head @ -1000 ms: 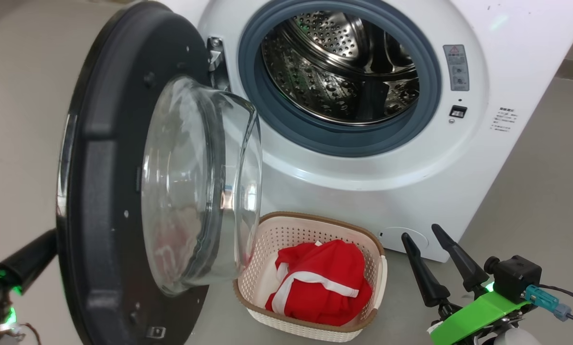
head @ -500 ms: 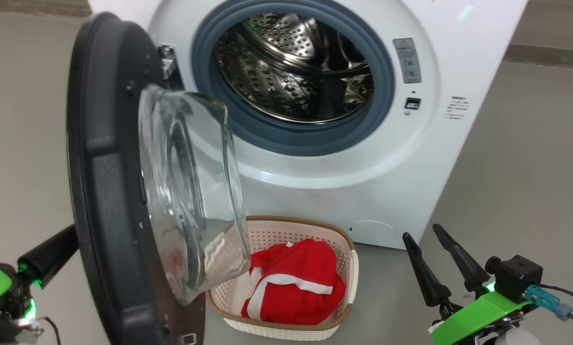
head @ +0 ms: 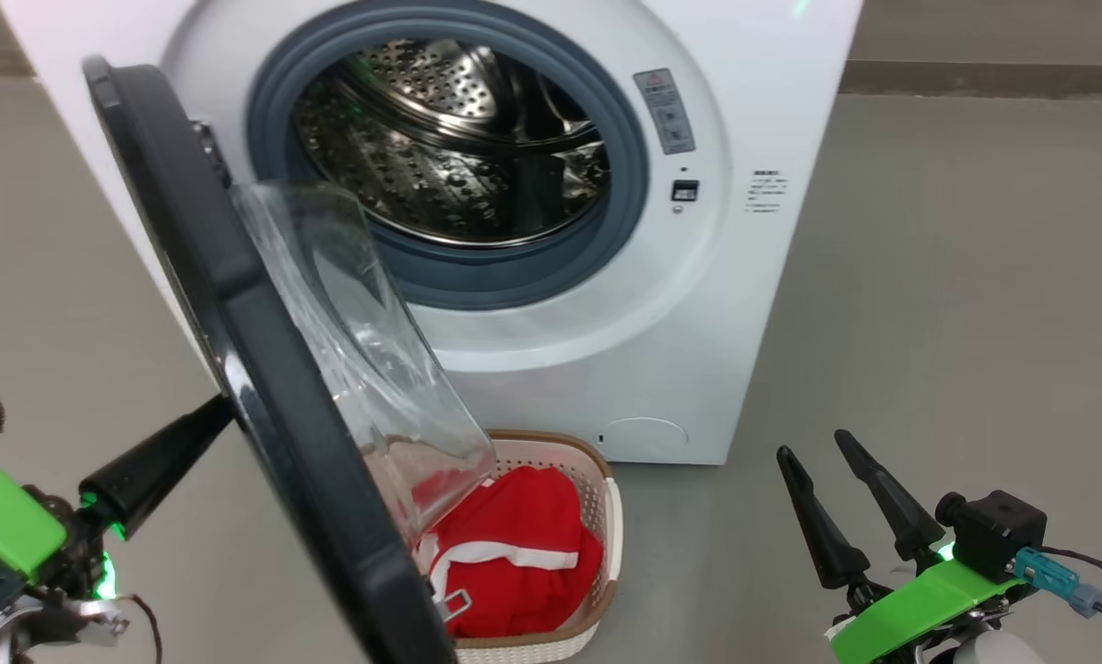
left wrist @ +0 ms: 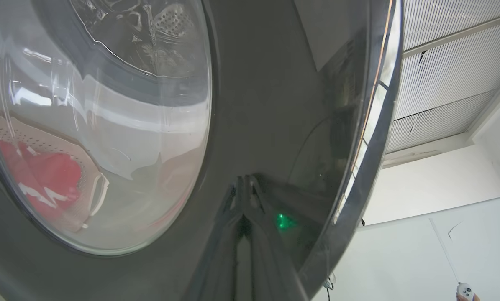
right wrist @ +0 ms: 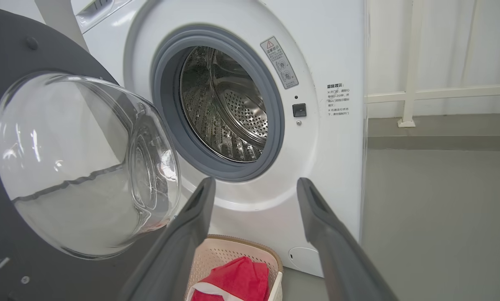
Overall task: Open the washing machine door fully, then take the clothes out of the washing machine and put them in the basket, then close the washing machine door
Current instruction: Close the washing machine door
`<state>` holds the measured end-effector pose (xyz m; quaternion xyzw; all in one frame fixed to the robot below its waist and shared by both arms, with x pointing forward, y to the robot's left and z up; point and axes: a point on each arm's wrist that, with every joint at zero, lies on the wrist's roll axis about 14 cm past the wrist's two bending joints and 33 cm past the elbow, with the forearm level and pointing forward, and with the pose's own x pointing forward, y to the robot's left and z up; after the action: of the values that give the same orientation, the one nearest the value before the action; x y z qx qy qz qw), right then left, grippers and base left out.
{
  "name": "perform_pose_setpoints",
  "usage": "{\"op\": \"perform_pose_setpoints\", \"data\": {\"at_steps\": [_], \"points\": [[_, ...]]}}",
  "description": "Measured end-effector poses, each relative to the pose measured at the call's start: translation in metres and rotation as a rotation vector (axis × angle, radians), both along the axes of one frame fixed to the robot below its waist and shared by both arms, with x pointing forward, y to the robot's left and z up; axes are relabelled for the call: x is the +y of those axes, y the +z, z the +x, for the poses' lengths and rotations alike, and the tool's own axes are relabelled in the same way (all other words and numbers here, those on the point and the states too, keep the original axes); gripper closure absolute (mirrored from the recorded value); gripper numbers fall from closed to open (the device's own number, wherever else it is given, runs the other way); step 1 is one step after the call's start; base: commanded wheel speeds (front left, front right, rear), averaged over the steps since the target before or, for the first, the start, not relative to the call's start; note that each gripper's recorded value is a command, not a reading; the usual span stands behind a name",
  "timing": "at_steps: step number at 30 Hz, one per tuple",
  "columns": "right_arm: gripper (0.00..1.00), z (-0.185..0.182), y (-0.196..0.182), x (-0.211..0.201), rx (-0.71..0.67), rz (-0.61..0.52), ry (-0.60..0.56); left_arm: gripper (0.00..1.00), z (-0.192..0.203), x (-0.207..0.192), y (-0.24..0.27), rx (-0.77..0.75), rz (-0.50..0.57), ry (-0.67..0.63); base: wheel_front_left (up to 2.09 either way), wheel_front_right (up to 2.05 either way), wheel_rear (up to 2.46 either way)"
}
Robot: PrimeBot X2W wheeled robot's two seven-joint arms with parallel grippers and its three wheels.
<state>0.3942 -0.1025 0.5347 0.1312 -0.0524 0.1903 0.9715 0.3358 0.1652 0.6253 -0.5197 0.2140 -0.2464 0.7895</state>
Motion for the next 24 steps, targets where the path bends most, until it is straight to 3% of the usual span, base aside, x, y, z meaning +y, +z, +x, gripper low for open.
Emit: {"op": "perform_pose_setpoints", "data": {"at_steps": [24], "points": [[0.0,-0.022,-0.002,-0.061,0.006,-0.001,-0.173,1.0,0.051,-0.056,0.005,-0.041,-0.024,-0.084,0.0,0.0,0.0]]}}
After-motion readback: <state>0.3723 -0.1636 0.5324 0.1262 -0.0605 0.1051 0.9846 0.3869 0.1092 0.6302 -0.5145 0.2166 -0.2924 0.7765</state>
